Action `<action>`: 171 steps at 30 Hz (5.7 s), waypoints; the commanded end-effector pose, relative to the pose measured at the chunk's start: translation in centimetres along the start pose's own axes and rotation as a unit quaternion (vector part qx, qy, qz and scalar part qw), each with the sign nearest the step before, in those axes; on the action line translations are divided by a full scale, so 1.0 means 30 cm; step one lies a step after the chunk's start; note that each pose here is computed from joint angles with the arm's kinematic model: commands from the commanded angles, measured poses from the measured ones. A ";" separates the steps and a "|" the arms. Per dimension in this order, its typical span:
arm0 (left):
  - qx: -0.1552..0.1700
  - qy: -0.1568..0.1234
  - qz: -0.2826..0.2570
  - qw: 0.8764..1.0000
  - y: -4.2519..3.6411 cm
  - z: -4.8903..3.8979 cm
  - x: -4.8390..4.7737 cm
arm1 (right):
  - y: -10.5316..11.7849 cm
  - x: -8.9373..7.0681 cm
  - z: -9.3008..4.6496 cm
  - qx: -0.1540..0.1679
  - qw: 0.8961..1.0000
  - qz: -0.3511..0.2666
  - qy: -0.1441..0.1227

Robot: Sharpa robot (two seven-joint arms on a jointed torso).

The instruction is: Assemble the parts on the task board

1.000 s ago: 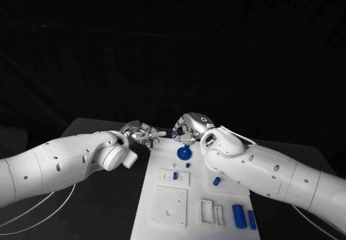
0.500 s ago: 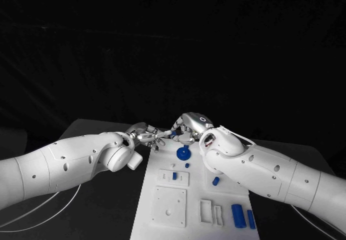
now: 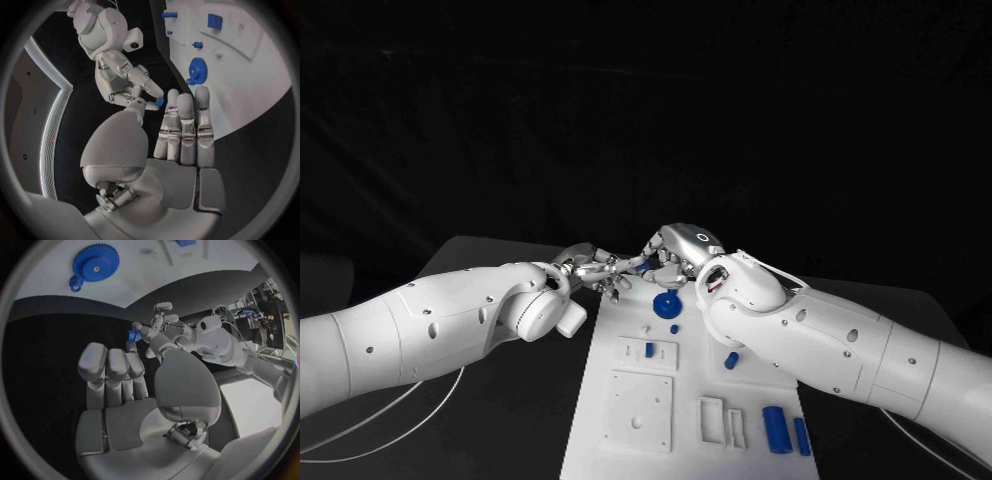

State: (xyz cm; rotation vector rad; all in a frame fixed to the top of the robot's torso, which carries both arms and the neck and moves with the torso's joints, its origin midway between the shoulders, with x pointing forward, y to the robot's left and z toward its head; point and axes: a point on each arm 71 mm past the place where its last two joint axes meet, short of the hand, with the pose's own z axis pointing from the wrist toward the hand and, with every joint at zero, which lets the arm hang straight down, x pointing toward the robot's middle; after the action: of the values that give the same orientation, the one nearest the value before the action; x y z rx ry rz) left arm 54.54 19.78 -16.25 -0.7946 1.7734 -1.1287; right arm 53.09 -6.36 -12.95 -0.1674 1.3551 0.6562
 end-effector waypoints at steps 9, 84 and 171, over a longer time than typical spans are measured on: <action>0.007 0.014 -0.004 1.000 -0.011 0.004 0.015 | 0.005 0.004 0.000 -0.003 1.000 -0.007 0.006; -0.017 0.006 0.022 1.000 0.008 -0.003 -0.006 | -0.173 -0.091 -0.101 0.052 0.996 0.054 0.048; -0.217 0.014 0.310 0.925 0.204 -0.078 0.215 | -0.649 -0.201 -0.269 0.226 0.882 0.410 -0.059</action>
State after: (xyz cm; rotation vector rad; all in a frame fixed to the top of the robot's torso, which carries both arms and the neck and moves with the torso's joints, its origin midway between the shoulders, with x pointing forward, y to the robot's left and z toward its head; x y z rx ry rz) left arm 49.48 17.67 -23.15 -0.4005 2.0953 -0.3356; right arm 56.16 -28.36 -14.01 0.8723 1.3971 0.9875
